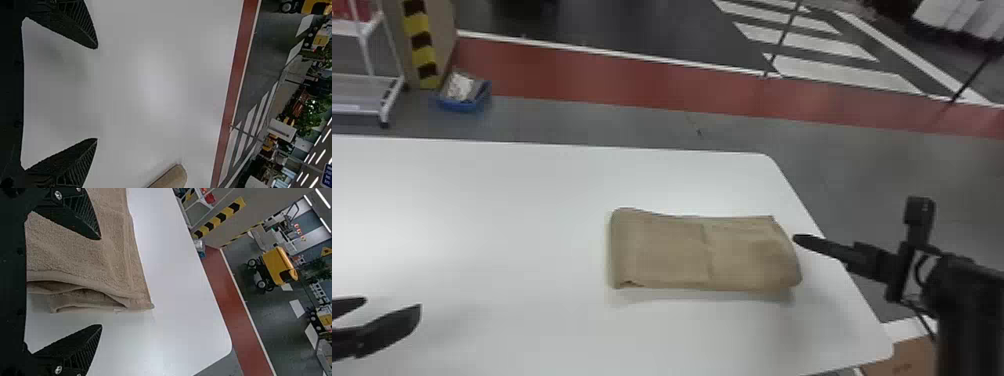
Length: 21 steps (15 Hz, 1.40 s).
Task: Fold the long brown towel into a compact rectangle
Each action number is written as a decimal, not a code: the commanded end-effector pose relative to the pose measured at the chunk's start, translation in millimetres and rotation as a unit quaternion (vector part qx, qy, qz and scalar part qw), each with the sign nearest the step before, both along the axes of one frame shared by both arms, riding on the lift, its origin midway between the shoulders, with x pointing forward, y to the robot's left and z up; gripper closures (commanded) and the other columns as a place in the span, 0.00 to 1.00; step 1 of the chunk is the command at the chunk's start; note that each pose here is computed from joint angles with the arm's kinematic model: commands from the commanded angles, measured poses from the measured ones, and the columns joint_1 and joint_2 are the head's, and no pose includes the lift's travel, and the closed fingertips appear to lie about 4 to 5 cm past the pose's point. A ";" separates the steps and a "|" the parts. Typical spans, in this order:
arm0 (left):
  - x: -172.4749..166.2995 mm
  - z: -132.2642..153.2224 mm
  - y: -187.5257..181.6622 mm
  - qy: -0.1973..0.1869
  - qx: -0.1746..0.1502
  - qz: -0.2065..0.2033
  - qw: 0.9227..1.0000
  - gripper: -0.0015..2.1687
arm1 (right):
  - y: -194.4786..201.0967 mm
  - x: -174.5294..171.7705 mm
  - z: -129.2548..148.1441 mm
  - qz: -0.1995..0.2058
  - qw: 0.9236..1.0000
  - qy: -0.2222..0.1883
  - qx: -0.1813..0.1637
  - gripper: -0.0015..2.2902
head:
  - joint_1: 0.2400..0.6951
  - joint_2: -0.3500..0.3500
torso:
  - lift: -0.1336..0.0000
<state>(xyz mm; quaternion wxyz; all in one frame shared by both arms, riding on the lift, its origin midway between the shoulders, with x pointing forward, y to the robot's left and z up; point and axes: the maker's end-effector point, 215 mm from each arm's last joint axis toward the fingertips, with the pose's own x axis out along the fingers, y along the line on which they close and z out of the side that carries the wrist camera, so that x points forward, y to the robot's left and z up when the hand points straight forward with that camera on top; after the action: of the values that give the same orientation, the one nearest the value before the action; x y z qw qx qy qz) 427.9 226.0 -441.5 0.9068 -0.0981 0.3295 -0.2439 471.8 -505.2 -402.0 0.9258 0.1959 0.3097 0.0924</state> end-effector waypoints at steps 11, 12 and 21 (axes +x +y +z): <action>-3.8 8.1 4.2 -0.007 0.006 0.000 1.000 0.02 | 33.3 46.2 -34.8 0.033 0.996 0.033 -0.078 0.18 | 1.00 0.08 | 0.10; -3.8 8.1 4.2 -0.007 0.006 0.000 1.000 0.02 | 33.8 47.9 -34.9 0.035 0.995 0.036 -0.083 0.22 | 1.00 0.09 | 0.10; -3.8 4.7 6.6 -0.005 0.009 0.003 1.000 0.02 | 11.0 58.0 16.1 -0.006 0.998 -0.035 -0.056 0.58 | 1.00 0.09 | 0.10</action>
<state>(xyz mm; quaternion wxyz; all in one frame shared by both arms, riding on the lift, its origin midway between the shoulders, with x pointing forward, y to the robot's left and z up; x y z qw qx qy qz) 424.1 231.7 -436.2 0.9100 -0.0909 0.3261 -0.2394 526.3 -486.4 -405.0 0.9394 0.1334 0.3052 0.0807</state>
